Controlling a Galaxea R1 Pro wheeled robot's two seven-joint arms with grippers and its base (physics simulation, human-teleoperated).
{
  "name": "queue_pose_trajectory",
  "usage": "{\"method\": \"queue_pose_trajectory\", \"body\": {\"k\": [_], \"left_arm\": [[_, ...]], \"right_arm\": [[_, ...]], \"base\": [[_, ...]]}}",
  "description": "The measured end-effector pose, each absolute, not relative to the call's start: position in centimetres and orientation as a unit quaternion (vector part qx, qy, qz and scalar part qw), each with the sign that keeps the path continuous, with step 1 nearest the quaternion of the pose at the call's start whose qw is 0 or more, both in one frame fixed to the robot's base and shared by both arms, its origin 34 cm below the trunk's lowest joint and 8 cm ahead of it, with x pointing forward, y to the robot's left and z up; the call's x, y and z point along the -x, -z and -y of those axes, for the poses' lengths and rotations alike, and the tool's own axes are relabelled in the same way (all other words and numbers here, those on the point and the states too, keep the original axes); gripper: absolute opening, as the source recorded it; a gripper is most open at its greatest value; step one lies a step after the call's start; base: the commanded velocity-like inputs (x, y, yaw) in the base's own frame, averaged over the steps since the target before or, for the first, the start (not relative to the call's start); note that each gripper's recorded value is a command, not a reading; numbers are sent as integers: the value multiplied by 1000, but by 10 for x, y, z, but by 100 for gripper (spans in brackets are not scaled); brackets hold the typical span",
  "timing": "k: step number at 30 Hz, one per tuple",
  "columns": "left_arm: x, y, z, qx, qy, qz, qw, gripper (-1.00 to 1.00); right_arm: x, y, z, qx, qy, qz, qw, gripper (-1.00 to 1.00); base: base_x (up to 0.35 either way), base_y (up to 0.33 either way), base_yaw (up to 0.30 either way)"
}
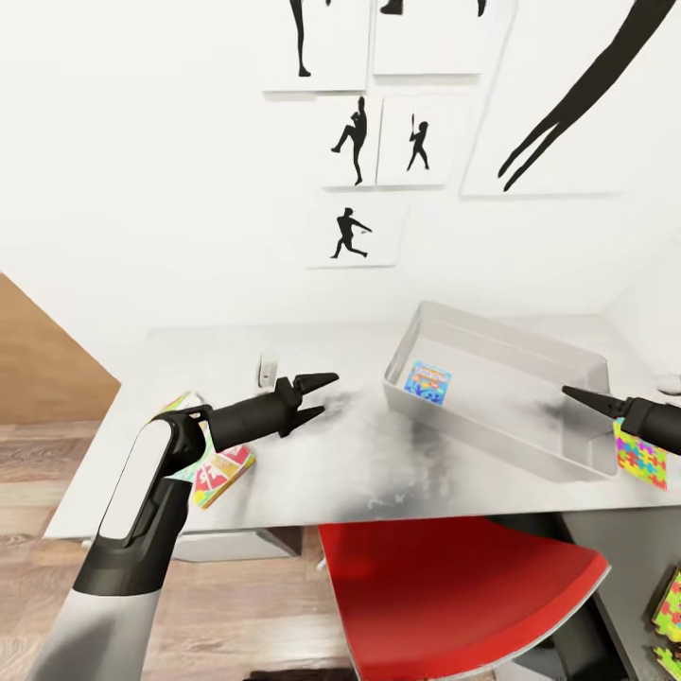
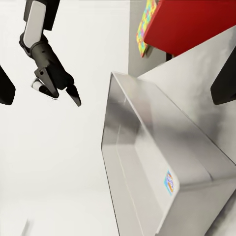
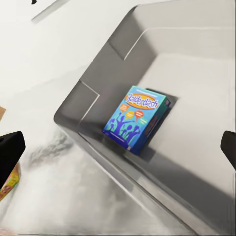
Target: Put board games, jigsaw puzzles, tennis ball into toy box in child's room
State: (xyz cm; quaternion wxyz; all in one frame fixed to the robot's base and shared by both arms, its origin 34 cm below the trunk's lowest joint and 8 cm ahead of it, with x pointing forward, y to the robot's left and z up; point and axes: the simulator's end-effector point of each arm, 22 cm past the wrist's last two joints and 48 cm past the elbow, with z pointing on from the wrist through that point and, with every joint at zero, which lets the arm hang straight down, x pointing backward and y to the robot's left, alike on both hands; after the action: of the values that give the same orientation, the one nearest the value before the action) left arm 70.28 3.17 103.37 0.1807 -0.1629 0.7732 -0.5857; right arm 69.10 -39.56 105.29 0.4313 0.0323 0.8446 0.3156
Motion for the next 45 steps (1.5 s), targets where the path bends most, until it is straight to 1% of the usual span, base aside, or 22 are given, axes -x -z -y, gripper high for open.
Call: {"method": "queue_pose_trajectory", "body": {"k": [10,17,28,36,45], "left_arm": [[-701,-1042,-33,157,587,-772,186,100],[-700,-1048,-33,154,588,-771,190,100],[-699,-1058,-35,151,589,-769,198,100],[-699,-1064,-35,148,588,-769,203,100],[-698,-1071,-36,144,587,-769,209,100]], "right_arm": [[-683,-1061,410,-45,-308,-841,442,100],[-676,-1065,420,-53,-301,-841,447,100],[-640,-1046,441,-81,-283,-856,425,100],[-629,-1058,464,-86,-263,-858,433,100],[-623,-1070,467,-80,-267,-854,440,100]], "base": [[-228,0,0],[-126,0,0],[-38,0,0],[-10,0,0],[-3,0,0]]}}
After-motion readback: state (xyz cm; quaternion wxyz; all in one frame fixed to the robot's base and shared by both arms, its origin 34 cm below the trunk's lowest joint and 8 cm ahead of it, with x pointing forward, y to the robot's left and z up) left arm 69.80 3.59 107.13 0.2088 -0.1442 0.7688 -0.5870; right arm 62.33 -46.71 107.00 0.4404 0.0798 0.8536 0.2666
